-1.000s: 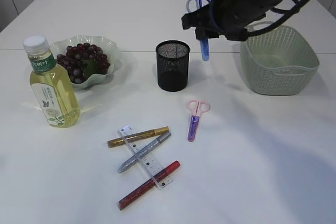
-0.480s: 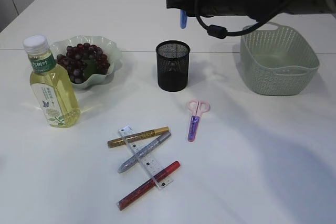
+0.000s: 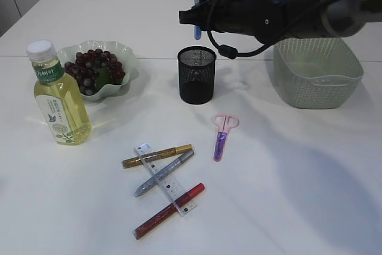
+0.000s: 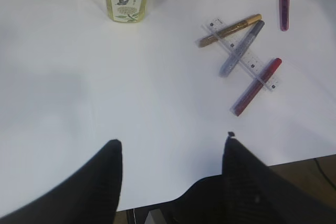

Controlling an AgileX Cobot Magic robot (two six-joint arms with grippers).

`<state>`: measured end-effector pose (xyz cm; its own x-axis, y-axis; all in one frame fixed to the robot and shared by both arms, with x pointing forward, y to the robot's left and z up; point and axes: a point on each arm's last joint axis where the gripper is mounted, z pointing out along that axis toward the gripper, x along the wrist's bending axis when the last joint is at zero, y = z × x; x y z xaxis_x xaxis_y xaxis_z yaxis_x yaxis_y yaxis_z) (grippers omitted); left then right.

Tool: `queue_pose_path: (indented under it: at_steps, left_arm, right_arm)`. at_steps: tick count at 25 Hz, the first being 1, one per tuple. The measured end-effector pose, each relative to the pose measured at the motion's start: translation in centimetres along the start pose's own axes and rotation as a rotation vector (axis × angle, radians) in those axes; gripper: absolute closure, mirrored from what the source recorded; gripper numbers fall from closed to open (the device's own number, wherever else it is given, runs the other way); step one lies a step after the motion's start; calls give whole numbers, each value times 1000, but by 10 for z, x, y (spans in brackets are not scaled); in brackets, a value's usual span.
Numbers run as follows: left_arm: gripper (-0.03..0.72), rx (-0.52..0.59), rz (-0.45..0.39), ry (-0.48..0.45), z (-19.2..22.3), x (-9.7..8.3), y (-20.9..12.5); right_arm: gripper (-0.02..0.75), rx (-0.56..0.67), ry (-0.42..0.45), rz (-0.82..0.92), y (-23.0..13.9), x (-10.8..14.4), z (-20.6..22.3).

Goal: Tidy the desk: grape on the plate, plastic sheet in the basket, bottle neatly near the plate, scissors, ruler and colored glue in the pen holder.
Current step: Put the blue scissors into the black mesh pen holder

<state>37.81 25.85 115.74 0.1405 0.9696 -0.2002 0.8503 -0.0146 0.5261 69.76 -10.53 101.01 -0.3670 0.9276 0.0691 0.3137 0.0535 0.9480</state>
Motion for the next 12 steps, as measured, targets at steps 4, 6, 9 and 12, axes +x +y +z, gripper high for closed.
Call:
queue_pose_path:
  at_steps: [4,6,9,12]
  left_arm:
    - [248,0,0,0,0,0,0]
    - [251,0,1,3,0,0,0]
    - [260,-1,2,5,0,0,0]
    - [263,-1,2,5,0,0,0]
  right_arm:
    - [560,25,0,-14,-10,-1,9]
    - [560,43,-1,-23,-16,-1,12]
    - [560,59,-1,-27,-21,-1,14]
    - [560,64,-1,-28,-23,-1,15]
